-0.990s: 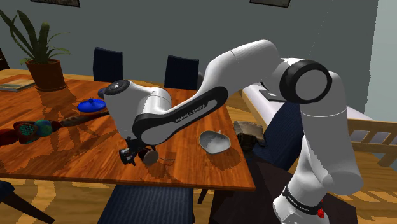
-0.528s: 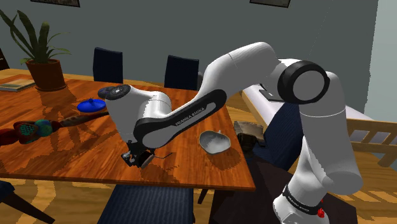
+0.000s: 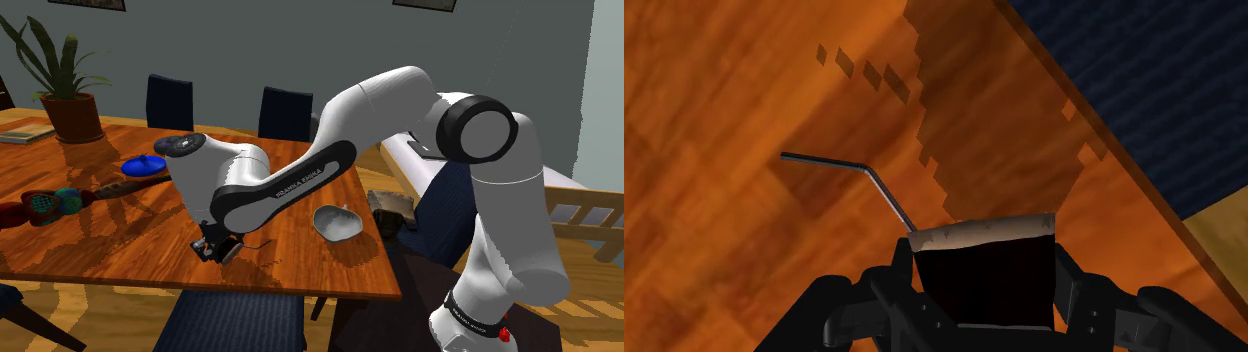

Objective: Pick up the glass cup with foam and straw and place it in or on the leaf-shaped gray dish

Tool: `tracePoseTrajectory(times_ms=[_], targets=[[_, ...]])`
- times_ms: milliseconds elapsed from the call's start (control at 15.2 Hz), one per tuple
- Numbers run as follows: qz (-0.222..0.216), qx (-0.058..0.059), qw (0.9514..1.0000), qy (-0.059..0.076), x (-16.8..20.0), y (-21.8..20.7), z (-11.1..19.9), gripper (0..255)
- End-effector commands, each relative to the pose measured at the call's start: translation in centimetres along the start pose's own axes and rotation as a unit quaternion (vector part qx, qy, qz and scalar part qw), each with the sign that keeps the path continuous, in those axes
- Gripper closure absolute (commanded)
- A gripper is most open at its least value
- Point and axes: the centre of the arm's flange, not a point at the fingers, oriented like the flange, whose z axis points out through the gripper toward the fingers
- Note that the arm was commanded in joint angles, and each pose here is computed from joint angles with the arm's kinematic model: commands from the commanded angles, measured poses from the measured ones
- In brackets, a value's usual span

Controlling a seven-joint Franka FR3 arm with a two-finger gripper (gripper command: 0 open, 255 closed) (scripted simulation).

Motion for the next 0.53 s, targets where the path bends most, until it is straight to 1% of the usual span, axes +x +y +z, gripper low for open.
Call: tracePoseTrajectory(times_ms=[0, 462], targets=[[0.0, -0.001, 1.0, -0.002, 0.1, 0.0, 0.2, 255], [0.0, -0.001, 1.0, -0.002, 0.5, 0.9, -3.4, 255]])
